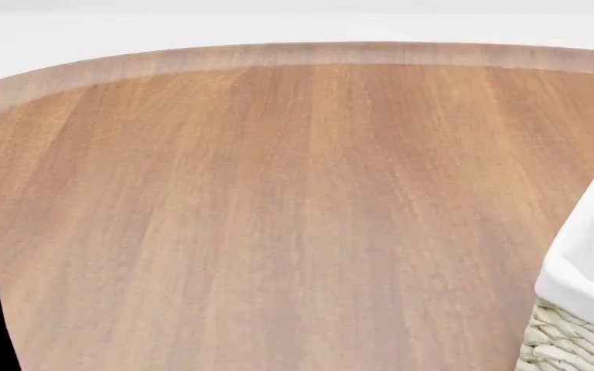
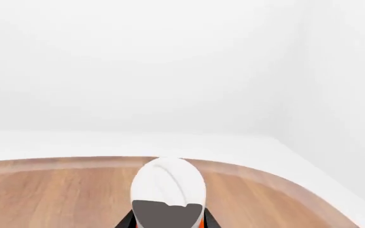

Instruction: Pick up the ketchup, and put it in the basket.

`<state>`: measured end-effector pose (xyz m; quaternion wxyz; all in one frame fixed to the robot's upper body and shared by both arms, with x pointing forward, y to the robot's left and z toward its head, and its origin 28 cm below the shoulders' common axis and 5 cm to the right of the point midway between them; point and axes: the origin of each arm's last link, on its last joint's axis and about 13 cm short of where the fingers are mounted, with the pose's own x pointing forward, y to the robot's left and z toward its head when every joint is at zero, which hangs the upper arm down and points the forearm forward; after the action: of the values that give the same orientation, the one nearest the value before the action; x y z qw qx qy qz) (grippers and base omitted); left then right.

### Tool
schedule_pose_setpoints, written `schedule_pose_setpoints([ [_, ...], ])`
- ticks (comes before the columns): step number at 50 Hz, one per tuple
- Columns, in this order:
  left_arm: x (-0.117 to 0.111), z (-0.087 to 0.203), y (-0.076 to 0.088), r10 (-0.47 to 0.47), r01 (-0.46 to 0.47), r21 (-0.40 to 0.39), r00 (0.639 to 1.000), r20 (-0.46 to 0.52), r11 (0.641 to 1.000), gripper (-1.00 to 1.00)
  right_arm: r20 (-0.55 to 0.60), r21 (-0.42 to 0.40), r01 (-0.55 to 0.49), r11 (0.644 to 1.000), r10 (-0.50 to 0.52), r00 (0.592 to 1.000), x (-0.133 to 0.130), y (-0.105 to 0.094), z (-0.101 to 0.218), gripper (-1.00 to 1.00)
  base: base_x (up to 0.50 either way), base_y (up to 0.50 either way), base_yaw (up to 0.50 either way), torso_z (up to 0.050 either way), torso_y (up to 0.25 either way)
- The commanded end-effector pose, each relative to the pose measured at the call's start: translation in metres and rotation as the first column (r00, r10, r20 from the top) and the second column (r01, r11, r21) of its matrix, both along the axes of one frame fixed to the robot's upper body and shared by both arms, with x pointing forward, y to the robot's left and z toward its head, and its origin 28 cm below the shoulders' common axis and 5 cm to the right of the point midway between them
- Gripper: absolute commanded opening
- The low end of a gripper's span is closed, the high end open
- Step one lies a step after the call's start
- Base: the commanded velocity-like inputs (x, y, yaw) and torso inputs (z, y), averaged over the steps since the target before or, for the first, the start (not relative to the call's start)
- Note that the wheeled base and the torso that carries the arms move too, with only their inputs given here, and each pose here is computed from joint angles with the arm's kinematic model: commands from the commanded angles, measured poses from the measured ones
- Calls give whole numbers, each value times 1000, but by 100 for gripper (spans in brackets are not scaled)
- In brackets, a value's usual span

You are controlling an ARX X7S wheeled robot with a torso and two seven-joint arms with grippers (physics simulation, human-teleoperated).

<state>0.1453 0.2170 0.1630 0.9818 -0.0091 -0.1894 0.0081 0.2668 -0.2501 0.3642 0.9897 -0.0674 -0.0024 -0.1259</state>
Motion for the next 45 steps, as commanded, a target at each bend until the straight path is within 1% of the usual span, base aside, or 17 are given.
schedule_pose_setpoints([
  [1,0,-5,1,22,-22,5,1000,-16,1000,100,-9,18,62,998,-62,998,11,-10,-12,-100,0,0,0,0,0],
  [3,1,-5,1,19,-19,4,1000,-20,1000,100,-23,19,79,997,-79,997,13,-11,-16,-100,0,0,0,0,0],
  [8,0,-6,1,24,-24,8,999,-21,1000,100,-46,53,110,993,-108,993,19,-15,-21,-100,0,0,0,0,2],
  [12,1,-7,1,26,-26,8,999,-28,1000,100,-74,52,125,991,-121,990,21,-15,-31,-100,0,0,0,0,0],
  [19,2,-6,1,29,-29,6,999,-30,1000,100,-117,47,138,989,-131,984,27,-17,-39,-100,0,0,0,0,0],
  [21,3,-7,1,29,-29,7,999,-31,1000,100,-149,33,138,990,-131,980,30,-16,-42,-100,0,0,0,0,0],
  [30,4,-6,1,27,-27,8,999,-33,1000,100,-196,11,132,991,-128,972,38,-15,-50,-100,0,0,0,0,1],
  [37,4,-6,1,28,-28,9,999,-35,1000,100,-197,21,145,989,-138,971,41,-18,-53,-100,0,0,0,0,0],
  [41,4,-6,1,30,-30,9,999,-37,1000,100,-218,24,160,987,-151,964,41,-19,-58,-100,0,0,0,0,0],
  [45,5,-7,0,30,-30,9,999,-40,1000,100,-251,20,153,988,-144,957,41,-19,-62,-100,0,0,0,0,0],
])
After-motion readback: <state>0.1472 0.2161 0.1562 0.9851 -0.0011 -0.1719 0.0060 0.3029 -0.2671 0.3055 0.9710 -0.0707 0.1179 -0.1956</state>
